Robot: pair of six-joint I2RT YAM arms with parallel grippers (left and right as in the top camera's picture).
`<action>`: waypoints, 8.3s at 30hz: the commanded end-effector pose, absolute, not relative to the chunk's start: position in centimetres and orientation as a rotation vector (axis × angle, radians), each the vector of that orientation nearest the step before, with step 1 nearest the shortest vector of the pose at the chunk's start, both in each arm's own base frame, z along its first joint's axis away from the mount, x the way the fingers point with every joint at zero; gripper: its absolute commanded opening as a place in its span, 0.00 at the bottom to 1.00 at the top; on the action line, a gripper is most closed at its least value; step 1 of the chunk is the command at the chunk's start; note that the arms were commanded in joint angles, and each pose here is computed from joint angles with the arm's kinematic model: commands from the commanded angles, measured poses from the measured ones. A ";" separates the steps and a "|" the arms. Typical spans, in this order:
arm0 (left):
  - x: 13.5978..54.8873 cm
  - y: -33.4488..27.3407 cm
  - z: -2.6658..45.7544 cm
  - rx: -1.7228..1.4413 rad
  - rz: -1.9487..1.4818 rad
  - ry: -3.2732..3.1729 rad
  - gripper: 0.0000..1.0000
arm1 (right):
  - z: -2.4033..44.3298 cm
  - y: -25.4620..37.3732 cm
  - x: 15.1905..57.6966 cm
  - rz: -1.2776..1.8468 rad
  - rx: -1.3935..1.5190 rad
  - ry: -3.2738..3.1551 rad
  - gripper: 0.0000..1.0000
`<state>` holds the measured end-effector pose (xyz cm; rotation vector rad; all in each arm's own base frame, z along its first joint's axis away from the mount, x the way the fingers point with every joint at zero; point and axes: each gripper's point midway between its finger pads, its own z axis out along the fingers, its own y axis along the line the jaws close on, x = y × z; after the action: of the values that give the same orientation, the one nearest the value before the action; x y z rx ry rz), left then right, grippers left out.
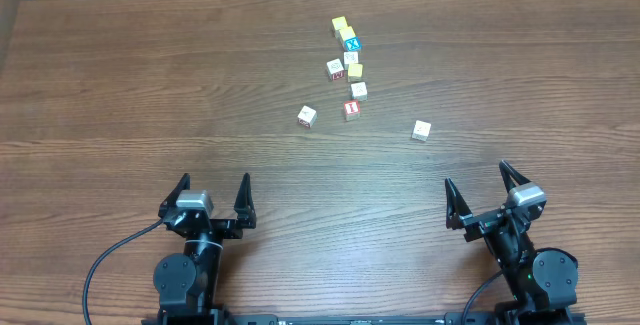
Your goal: Flip 5 blocks
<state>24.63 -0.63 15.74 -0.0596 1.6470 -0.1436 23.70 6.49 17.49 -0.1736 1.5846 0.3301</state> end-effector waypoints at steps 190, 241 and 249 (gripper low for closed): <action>38.9 -10.0 16.7 -0.004 -0.232 2.947 0.95 | 8.3 12.8 38.9 0.301 0.397 2.667 0.30; 38.9 -9.4 16.6 -0.009 -0.177 2.947 0.96 | 3.4 20.1 23.2 0.224 0.342 3.054 0.63; 38.9 -9.4 16.6 -0.009 -0.178 2.947 0.96 | 3.1 20.4 23.5 0.252 0.378 3.033 0.59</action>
<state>38.93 -9.81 17.13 0.0160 2.9309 -0.2007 23.22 20.37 3.24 0.3505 3.0506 0.2510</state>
